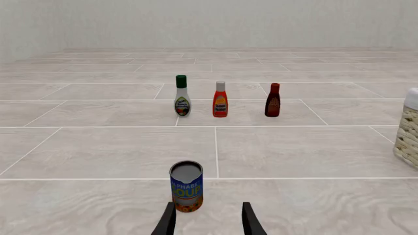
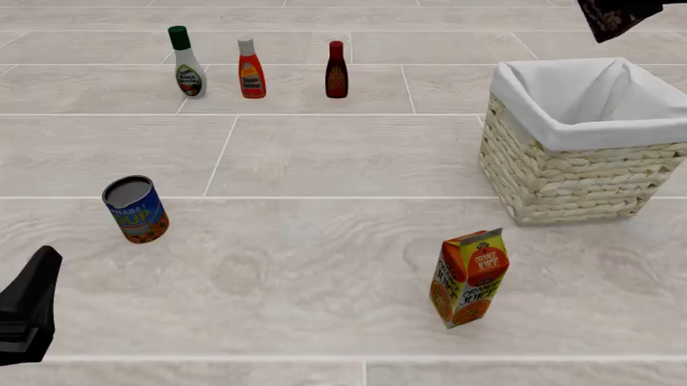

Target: Pick the chocolate pudding and place it in the basket.

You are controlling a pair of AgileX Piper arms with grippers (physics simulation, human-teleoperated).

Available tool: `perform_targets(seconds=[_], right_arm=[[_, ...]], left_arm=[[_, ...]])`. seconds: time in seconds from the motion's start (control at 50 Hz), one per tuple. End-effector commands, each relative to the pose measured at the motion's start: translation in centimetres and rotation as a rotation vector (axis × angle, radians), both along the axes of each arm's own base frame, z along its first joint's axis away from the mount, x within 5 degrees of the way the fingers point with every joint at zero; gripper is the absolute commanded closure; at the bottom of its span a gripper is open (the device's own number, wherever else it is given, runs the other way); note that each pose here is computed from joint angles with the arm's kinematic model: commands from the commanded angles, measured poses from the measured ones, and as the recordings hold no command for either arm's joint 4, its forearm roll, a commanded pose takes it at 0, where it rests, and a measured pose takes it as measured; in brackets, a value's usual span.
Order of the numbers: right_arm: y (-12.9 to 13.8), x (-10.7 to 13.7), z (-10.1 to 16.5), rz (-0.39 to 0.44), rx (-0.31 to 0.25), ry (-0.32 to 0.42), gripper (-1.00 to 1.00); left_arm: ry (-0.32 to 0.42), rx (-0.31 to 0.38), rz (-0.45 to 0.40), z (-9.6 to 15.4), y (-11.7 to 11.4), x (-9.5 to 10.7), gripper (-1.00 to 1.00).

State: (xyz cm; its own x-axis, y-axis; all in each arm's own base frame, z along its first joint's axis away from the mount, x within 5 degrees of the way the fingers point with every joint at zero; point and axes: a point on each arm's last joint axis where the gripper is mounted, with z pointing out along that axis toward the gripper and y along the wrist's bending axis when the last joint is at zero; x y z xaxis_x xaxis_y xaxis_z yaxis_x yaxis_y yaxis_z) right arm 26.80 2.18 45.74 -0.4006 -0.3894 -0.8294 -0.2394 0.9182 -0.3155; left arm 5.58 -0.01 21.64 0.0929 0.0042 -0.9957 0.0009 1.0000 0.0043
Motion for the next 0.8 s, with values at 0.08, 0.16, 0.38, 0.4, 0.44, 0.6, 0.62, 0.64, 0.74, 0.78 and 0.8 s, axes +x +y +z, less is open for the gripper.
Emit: perform_targets(seconds=[0.08, 0.16, 0.38, 0.4, 0.44, 0.6, 0.62, 0.64, 0.74, 0.78, 0.8], right_arm=[[-2.0, -1.4, 0.4, -0.072, -0.005, -0.004, 1.0], [-2.4, -1.6, 0.4, -0.088, -0.004, -0.005, 1.0], [-3.4, -1.6, 0.2, -0.129, -0.002, 0.004, 1.0], [-3.5, -1.6, 0.1, -0.134, -0.002, 0.003, 1.0], [-3.7, -1.6, -0.1, -0.139, -0.001, 0.006, 1.0], [-4.3, -1.3, -0.4, -0.165, 0.003, 0.011, 1.0], [-4.4, -1.3, -0.4, -0.168, 0.003, 0.011, 1.0], [-4.5, -1.2, -0.5, -0.171, 0.001, 0.015, 1.0], [-4.5, -1.0, -0.7, -0.174, 0.003, 0.02, 1.0], [-4.5, -0.8, -0.7, -0.171, 0.003, 0.023, 1.0], [-4.5, -0.8, -0.7, -0.171, 0.003, 0.023, 1.0]], left_arm=[[0.001, 0.0, 0.001, -0.1, 0.0, 0.0, -1.0], [0.0, 0.0, 0.001, 0.0, 0.0, 0.0, -1.0], [0.0, 0.0, 0.001, 0.0, 0.0, 0.0, -1.0], [0.0, 0.0, 0.001, -0.1, 0.0, 0.0, -1.0], [0.001, 0.0, 0.001, -0.1, 0.0, 0.0, -1.0], [0.0, 0.0, 0.001, 0.0, 0.0, 0.0, -1.0], [0.001, 0.0, 0.001, -0.1, 0.0, 0.0, -1.0], [0.001, 0.0, 0.001, -0.1, 0.0, 0.0, -1.0], [0.0, 0.0, 0.001, 0.0, 0.0, 0.0, -1.0], [0.0, 0.0, 0.001, -0.1, 0.0, 0.0, -1.0], [0.0, 0.0, 0.001, -0.1, 0.0, 0.0, -1.0]])
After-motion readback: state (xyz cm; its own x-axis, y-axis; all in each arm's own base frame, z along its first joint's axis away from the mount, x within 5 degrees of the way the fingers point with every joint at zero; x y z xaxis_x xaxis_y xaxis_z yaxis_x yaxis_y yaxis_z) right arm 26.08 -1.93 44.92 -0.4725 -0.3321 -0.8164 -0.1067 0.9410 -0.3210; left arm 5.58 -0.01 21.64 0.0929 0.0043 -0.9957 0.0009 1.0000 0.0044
